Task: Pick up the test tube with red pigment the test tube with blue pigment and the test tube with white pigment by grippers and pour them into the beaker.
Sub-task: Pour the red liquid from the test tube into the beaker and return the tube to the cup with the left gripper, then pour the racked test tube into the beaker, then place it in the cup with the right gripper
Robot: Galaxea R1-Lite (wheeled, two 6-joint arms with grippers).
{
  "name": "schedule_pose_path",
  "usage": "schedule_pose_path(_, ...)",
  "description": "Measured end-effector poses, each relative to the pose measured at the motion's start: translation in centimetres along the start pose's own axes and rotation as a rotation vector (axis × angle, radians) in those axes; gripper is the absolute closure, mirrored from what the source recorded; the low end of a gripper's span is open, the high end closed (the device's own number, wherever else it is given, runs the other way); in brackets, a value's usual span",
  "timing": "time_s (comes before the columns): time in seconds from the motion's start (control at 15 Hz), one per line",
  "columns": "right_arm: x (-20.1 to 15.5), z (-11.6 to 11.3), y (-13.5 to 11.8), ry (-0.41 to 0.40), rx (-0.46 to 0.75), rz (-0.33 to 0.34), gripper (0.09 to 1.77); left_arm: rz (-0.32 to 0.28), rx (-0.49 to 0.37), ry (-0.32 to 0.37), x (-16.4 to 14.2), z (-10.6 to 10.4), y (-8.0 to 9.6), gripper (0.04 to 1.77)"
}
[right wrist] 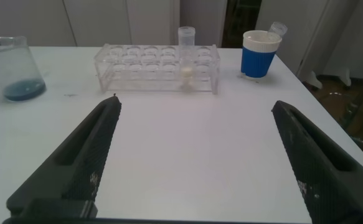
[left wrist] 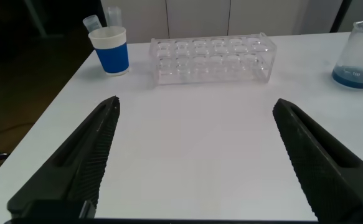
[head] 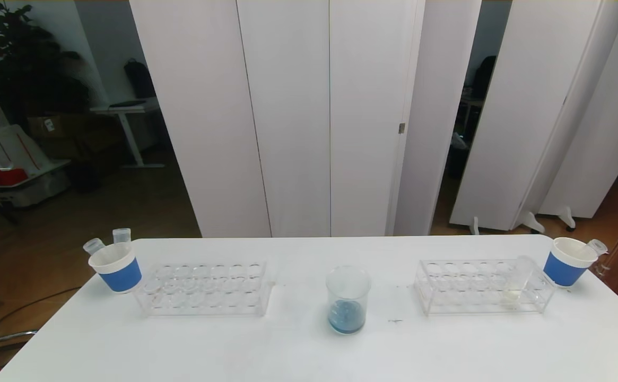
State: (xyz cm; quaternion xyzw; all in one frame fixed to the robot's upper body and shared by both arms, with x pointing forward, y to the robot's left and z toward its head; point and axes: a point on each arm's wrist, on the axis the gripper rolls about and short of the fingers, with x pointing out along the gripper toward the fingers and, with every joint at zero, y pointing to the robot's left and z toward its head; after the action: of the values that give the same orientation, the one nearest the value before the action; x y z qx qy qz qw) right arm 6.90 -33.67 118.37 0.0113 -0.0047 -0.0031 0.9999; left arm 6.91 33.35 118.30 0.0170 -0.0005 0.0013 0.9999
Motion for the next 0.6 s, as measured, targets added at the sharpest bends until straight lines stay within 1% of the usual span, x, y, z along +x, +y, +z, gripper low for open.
schedule_pose_path(0.13,0.00,0.00,0.00,0.000,0.000,0.000,0.12,-0.001,0.006,0.010,0.00,-0.11,0.00,0.06)
schedule_pose_path(0.6,0.00,0.00,0.00,0.000,0.000,0.000,0.12,-0.001,0.001,0.010,0.01,-0.11,0.00,0.06)
